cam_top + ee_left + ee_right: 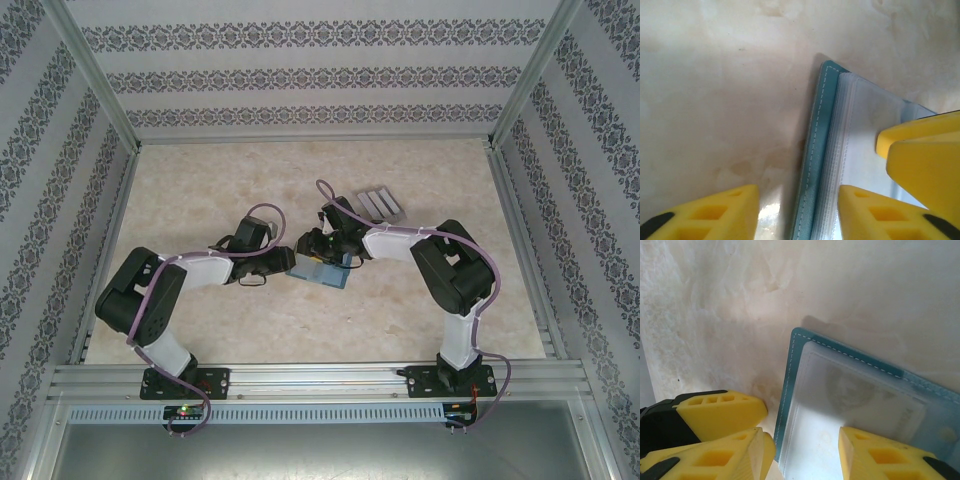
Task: Put the credit cards into the card holder
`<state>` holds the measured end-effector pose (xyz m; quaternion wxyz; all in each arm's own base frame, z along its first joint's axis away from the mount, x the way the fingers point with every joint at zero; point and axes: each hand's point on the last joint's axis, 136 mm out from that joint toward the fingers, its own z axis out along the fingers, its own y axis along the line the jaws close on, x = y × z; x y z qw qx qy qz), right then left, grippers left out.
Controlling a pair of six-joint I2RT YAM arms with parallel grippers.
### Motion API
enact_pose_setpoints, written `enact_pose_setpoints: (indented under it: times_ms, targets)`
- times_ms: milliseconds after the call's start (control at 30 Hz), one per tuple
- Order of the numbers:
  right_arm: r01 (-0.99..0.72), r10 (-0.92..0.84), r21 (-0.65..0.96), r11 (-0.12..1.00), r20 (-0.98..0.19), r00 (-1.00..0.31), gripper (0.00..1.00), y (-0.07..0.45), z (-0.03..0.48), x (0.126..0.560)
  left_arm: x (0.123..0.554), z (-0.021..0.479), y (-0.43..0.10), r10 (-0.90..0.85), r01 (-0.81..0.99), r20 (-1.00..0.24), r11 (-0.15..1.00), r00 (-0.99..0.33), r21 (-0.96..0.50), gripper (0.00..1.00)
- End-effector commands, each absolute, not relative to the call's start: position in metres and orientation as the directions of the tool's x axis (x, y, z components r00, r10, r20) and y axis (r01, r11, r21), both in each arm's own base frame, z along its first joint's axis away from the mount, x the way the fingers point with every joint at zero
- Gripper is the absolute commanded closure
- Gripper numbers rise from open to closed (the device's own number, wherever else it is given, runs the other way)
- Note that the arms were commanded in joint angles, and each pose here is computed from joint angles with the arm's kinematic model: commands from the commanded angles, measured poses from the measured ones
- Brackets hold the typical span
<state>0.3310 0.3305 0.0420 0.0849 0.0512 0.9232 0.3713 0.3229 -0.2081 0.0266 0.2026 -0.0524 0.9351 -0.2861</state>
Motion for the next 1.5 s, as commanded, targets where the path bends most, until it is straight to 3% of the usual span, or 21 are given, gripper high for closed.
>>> enact_pose_setpoints:
  times_ms: [0,167,267,300,500,833,1067,1300,1467]
  targets:
    - [0.043,0.164,0.699,0.714,-0.107,-0.981,0.56,0.330,0.041,0.337,0.309,0.022,-0.219,-0.155,0.051,-0.309,0.822,-0.938,-0.568,0.62]
    - [0.059,0.162,0.695,0.716,-0.084,-0.983,0.56,0.331,0.035,0.338,0.309,0.068,-0.231,-0.092,0.181,-0.419,0.804,-0.903,-0.566,0.80]
    - [0.059,0.152,0.701,0.711,-0.072,-0.986,0.57,0.334,0.033,0.339,0.310,0.083,-0.244,-0.067,0.245,-0.456,0.769,-0.888,-0.590,0.98]
    - [0.059,0.152,0.700,0.712,-0.071,-0.986,0.57,0.334,0.033,0.339,0.310,0.082,-0.248,-0.065,0.249,-0.450,0.759,-0.891,-0.602,1.00]
    - [0.060,0.145,0.699,0.713,-0.064,-0.987,0.57,0.335,0.034,0.341,0.313,0.066,-0.260,-0.057,0.240,-0.407,0.731,-0.911,-0.639,1.00]
    - [0.057,0.150,0.704,0.707,-0.071,-0.986,0.56,0.332,0.042,0.338,0.320,-0.002,-0.231,-0.144,0.044,-0.287,0.828,-0.947,-0.559,1.00]
    - [-0.069,0.149,0.706,0.705,-0.242,-0.959,0.51,0.314,0.100,0.353,0.319,-0.001,-0.221,-0.174,0.014,-0.295,0.841,-0.939,-0.540,1.00]
    - [-0.131,0.123,0.472,0.872,-0.469,-0.874,0.50,0.234,0.146,0.384,0.315,0.010,-0.217,-0.182,0.011,-0.300,0.839,-0.936,-0.543,1.00]
    - [-0.198,-0.050,0.218,0.956,-0.540,-0.840,0.47,0.195,0.152,0.392,0.310,0.008,-0.214,-0.198,-0.013,-0.284,0.840,-0.938,-0.542,1.00]
